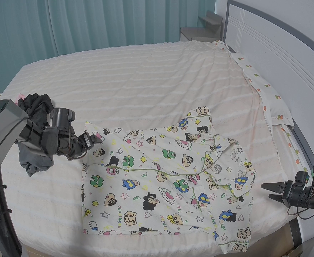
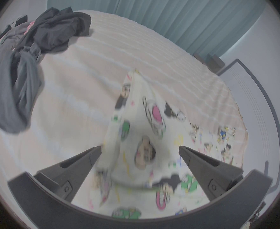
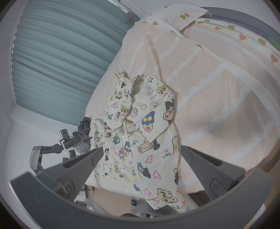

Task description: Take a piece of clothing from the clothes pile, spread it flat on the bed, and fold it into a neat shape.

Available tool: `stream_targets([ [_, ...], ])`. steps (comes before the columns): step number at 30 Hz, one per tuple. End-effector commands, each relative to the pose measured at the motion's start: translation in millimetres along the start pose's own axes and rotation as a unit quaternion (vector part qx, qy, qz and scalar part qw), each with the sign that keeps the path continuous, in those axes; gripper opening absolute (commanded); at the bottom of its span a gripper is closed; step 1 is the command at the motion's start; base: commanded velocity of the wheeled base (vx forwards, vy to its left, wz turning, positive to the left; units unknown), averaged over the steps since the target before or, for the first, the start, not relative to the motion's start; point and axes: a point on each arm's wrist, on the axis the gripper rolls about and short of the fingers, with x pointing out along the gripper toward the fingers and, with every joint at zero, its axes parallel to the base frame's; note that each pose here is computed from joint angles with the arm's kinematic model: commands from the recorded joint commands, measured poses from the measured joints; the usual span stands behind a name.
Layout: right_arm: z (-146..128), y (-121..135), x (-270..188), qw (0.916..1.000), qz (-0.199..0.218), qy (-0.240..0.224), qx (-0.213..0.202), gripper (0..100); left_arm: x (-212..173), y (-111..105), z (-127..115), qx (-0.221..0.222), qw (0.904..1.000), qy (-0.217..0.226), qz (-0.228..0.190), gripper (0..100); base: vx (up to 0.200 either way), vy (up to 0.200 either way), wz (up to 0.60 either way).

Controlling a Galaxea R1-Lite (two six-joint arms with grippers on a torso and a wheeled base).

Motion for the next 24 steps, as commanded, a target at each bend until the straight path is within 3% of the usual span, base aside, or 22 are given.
stream_targets([
  [1,-0.3,0.2,-0.6,1.0000,0.001,0.000,0.001,100,-79.4,-14.6,-82.3,0.045,0.9961,0.029,-0.071,100,-0.200,0.000,0.00],
  [4,-0.5,0.9,-1.1,1.0000,0.002,-0.001,-0.001,100,-105.4,-11.8,-112.7,0.060,0.9934,0.043,-0.087,100,-0.133,0.000,0.00],
  [10,-2.3,0.8,-2.2,1.0000,0.001,0.001,0.000,100,-125.3,-1.6,-131.2,0.035,0.9937,0.046,-0.096,100,0.000,0.000,0.00],
  [19,-3.1,0.6,-2.4,1.0000,0.000,0.002,0.001,100,-137.5,30.5,-165.5,0.035,0.9958,0.066,-0.052,100,0.000,0.000,0.00],
  [24,-3.2,0.4,-2.2,1.0000,0.000,0.002,0.001,100,-129.9,36.3,-173.9,0.035,0.9953,0.081,-0.039,100,0.000,0.000,0.00],
])
